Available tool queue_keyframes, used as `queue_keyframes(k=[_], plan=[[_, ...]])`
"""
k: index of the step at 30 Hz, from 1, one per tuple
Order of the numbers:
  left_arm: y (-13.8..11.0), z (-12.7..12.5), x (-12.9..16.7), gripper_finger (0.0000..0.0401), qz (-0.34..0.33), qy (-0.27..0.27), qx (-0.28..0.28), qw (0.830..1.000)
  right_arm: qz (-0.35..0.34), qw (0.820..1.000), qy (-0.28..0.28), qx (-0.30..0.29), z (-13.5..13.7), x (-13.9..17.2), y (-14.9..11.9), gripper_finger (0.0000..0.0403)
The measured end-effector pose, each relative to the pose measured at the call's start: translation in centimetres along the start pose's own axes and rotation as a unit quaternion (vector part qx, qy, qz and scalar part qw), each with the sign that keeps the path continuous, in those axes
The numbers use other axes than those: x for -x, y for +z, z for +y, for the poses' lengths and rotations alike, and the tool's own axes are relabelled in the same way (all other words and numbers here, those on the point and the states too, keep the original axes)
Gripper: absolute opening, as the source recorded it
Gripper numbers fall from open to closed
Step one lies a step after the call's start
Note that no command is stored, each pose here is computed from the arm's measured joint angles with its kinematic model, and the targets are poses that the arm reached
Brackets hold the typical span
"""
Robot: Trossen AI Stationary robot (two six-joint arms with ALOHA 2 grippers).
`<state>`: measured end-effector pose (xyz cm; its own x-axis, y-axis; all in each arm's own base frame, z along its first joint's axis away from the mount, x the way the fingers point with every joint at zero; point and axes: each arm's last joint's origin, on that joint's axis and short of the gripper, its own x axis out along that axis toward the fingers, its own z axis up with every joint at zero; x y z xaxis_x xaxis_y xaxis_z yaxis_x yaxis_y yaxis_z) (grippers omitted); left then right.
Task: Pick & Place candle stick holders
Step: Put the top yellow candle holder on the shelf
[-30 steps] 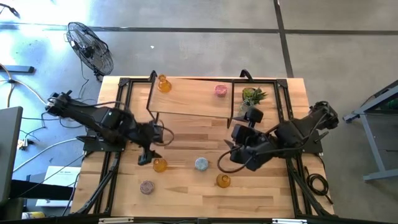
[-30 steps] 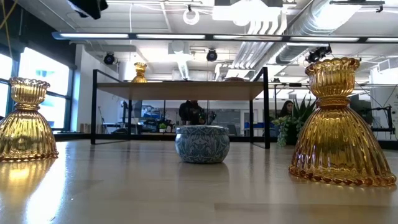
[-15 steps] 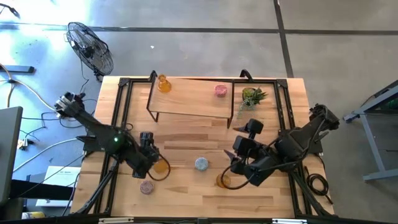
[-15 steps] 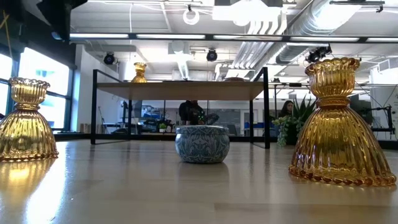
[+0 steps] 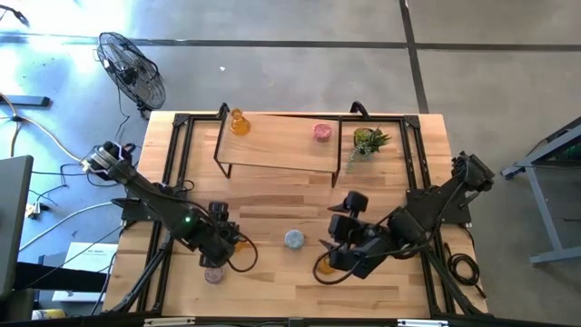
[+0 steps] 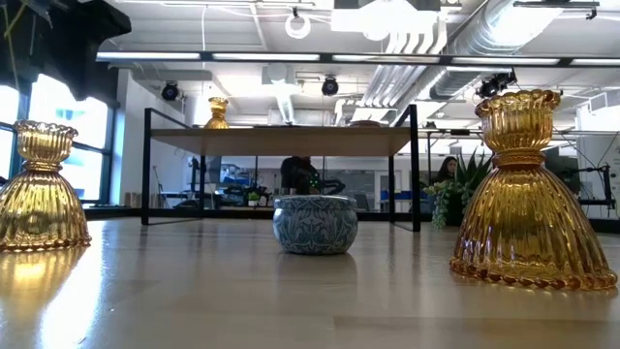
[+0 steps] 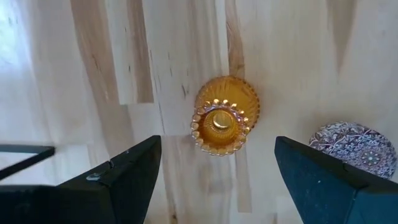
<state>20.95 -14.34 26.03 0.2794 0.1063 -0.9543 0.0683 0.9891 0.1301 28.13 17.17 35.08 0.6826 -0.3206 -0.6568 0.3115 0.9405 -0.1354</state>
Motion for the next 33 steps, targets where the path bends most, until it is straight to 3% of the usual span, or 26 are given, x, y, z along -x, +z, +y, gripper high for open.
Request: queue_keyframes(k=[9, 23, 33], plan=[[0.2, -0.4, -1.0, 0.0309, 0.019, 0.005, 0.065, 0.998, -0.012, 0.999, 0.033, -0.014, 0.8, 0.0, 0.1, 0.0395], [0.6, -0.7, -1.6, 0.0309, 0.015, 0.018, 0.044, 0.999, -0.039, 0.996, 0.071, -0.023, 2.1, 1.0, 0.0, 0.0395], [0.8, 1.6, -4.2, 0.0309, 0.054, -0.018, 0.077, 0.995, -0.039, 0.996, 0.077, -0.023, 2.3, 1.1, 0.0, 0.0395]])
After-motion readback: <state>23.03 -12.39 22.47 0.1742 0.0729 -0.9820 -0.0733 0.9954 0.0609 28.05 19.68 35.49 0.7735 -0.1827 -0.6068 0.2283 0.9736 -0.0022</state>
